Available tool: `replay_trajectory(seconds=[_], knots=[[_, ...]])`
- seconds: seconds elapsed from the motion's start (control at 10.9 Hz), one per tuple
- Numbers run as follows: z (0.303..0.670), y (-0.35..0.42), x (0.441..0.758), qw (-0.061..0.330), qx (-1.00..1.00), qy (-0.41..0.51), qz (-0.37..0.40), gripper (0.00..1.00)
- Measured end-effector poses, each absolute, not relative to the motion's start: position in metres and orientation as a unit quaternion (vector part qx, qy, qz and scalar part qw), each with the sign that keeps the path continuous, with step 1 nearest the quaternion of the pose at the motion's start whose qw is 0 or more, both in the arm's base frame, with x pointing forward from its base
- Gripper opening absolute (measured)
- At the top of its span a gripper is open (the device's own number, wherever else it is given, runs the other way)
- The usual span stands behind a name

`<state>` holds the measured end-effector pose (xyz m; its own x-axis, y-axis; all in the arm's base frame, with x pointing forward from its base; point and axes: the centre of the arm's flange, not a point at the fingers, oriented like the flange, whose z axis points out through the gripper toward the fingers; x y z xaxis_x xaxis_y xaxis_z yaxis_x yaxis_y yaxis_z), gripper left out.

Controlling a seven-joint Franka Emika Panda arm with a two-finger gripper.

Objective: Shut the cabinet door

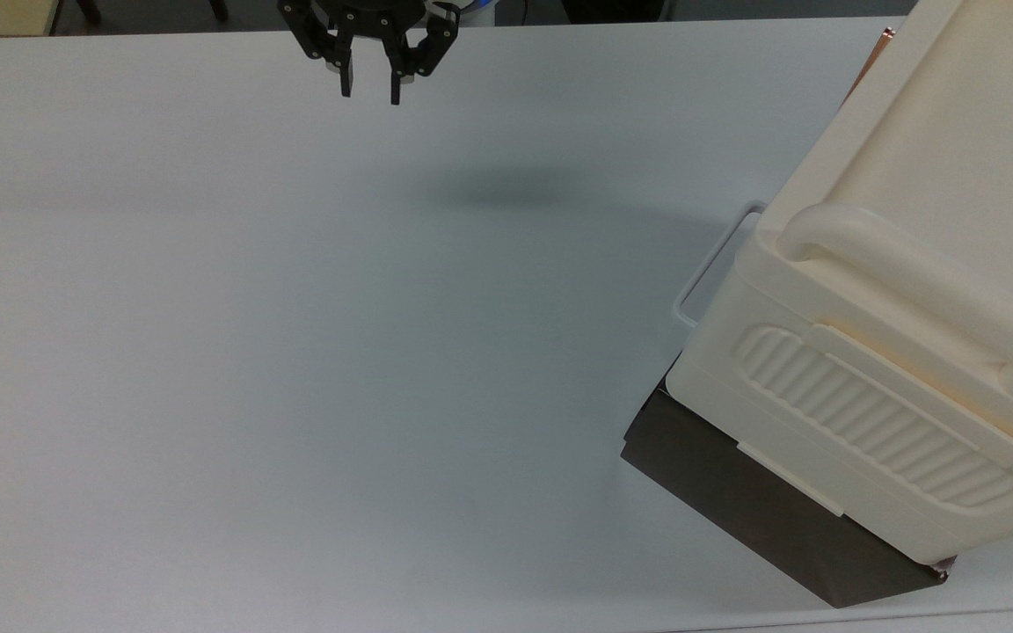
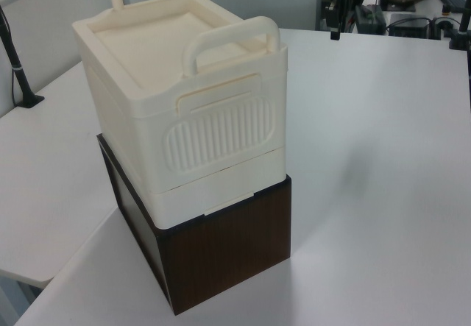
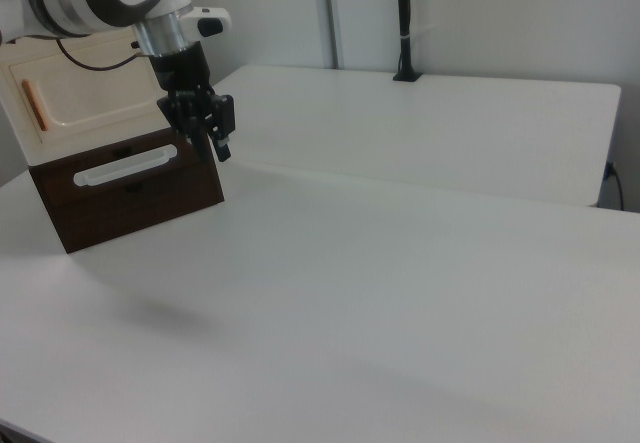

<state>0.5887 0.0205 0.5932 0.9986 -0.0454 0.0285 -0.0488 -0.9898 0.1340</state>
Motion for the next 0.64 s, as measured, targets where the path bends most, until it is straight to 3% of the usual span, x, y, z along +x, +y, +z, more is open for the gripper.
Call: replay_trajectory(seconds=[0.18,0.37,0.64], knots=[[0.591,0.019,0.587,0.069,0.997,-0.026,0.002,0.74],[0.591,0.020,0.585,0.052,0.998,-0.030,-0.002,1.00],[0.608,0.009,0.577,0.034,0.998,-0.045,0.011,1.00]])
